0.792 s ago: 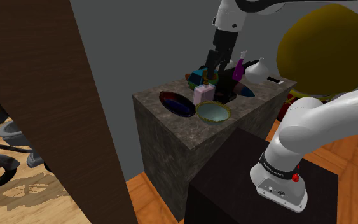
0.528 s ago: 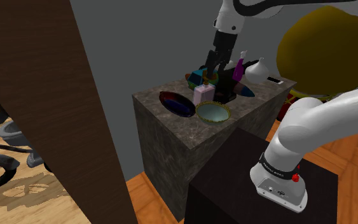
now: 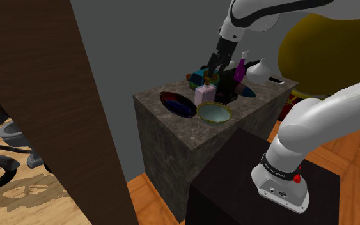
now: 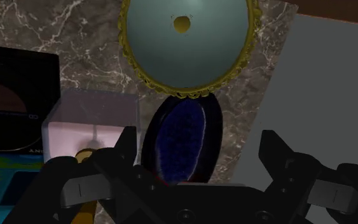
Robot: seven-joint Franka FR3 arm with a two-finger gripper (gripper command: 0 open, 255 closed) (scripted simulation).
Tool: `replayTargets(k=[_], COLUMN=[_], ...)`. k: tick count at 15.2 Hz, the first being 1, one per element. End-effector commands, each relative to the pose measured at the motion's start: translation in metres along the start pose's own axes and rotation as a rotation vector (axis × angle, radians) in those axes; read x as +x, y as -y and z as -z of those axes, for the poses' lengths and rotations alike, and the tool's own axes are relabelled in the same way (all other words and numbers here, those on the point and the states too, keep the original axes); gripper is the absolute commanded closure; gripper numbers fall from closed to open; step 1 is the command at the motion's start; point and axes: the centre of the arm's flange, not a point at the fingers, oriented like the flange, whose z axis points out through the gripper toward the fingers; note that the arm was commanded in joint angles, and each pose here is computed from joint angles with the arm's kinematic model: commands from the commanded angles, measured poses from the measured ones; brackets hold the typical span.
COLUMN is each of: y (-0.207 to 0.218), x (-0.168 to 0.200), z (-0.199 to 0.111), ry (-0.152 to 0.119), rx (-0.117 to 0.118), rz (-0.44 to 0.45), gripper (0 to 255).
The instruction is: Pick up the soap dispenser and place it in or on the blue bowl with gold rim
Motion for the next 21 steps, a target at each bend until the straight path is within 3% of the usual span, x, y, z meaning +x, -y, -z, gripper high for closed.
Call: replayTargets(k=[1, 9, 17, 21], y=[-0.025, -0.122, -0.122, -0.122], x=[0.010, 0.043, 0.049, 0.049], z=[-0.007, -0.038, -0.079, -0.079], ry=[-0.024, -0.111, -0.113, -0.113], rx=[0.011, 0.063, 0.064, 0.064], rz=[-0.011, -0.056, -0.057, -0.057], gripper=[0, 0, 0, 0])
